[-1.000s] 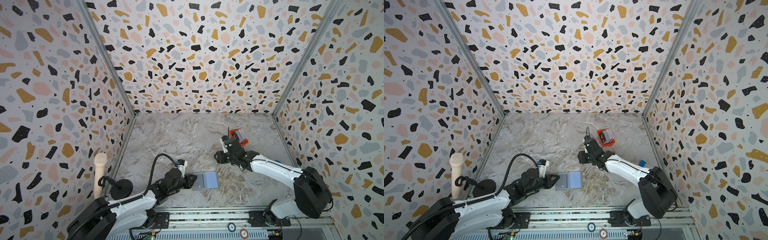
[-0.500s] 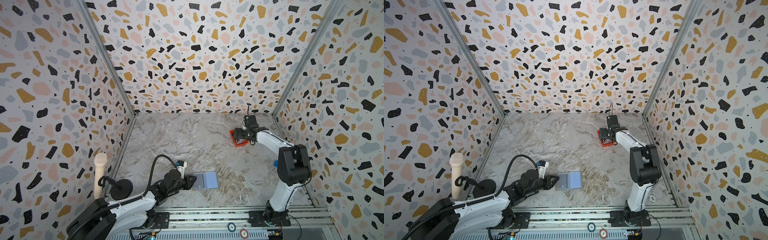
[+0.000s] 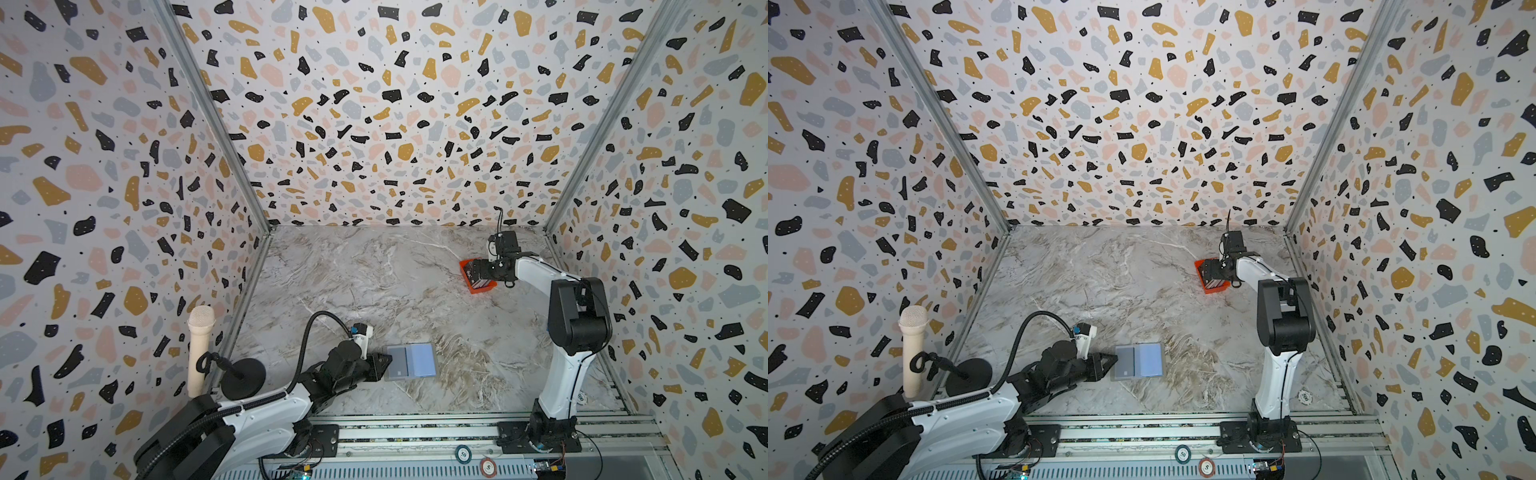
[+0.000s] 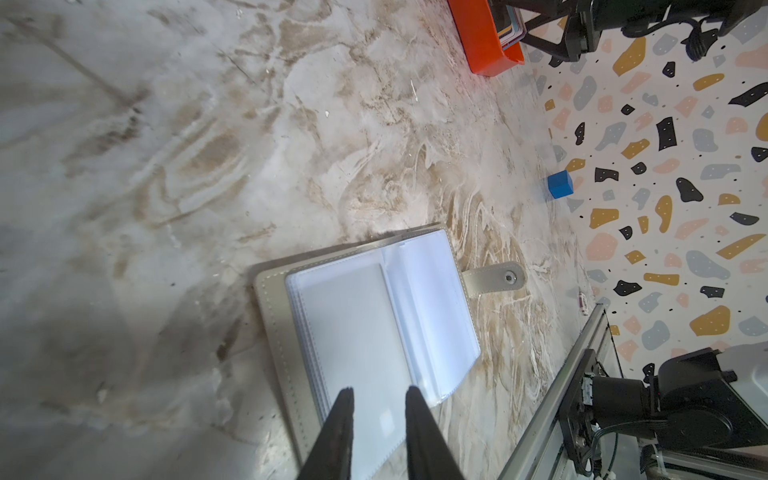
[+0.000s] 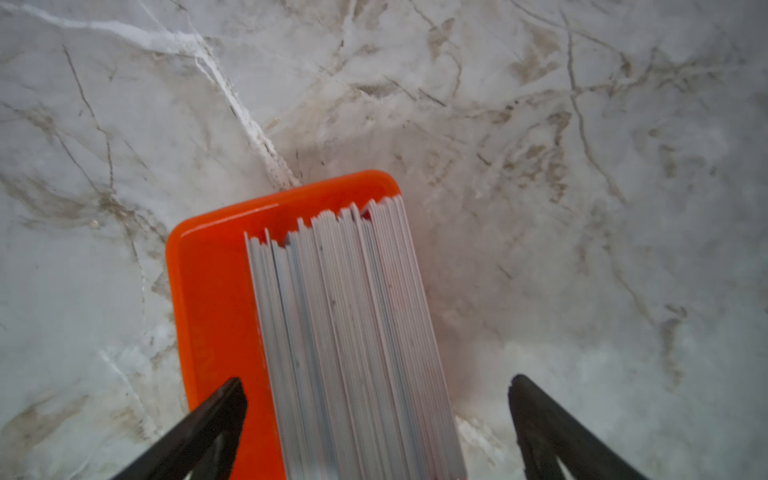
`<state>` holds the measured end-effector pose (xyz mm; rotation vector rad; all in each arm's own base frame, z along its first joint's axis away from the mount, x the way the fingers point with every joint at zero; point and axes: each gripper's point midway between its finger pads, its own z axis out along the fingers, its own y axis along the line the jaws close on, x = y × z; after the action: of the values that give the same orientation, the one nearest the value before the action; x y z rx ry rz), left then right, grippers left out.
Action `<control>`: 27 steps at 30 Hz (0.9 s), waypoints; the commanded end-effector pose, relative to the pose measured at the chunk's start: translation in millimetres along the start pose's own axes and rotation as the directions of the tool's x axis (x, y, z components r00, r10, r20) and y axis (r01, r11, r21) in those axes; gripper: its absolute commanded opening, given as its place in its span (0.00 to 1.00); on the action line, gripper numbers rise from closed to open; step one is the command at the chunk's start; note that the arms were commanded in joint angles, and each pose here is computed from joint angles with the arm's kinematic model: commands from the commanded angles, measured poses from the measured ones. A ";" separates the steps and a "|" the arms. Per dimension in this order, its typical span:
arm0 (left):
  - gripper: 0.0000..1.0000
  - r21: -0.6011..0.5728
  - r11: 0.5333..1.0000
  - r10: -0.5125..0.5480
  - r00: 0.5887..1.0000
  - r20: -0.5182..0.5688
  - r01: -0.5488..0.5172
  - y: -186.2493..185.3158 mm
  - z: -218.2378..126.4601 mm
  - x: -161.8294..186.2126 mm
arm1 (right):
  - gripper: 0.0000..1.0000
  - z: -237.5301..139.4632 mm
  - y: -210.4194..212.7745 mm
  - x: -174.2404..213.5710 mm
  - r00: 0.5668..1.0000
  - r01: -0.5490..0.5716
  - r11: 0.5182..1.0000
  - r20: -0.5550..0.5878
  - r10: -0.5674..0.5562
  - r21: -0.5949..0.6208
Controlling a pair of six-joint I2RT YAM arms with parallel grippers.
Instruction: Put the credit cards into the card holder
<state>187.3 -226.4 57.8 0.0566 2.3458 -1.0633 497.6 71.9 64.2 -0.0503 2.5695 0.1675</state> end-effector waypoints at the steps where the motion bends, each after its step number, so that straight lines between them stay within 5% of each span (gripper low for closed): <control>1: 0.25 0.019 1.000 -0.004 1.000 0.027 0.003 -4.5 1.0 -6.5 | 0.99 7.1 2.6 -0.7 0.999 0.022 0.999 -0.036 -0.023 -0.027; 7: 0.25 0.011 1.000 -0.003 1.000 0.020 0.003 -3.1 1.4 -5.2 | 0.88 21.0 12.8 0.2 0.996 0.041 0.998 -0.071 -0.044 -0.044; 17: 0.25 0.014 1.000 -0.008 1.000 0.025 0.007 -2.5 -1.2 -4.6 | 0.53 21.7 58.3 12.0 0.992 0.096 0.993 -0.080 -0.101 -0.073; 27: 0.26 0.012 1.000 -0.006 0.999 0.052 0.005 -1.5 -7.2 -7.6 | 0.51 3.2 141.0 45.9 0.995 0.088 0.988 -0.040 -0.093 -0.131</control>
<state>188.6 -225.4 67.0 0.0430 2.3075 -1.0831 457.4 197.4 33.6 -0.2805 2.6296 0.2784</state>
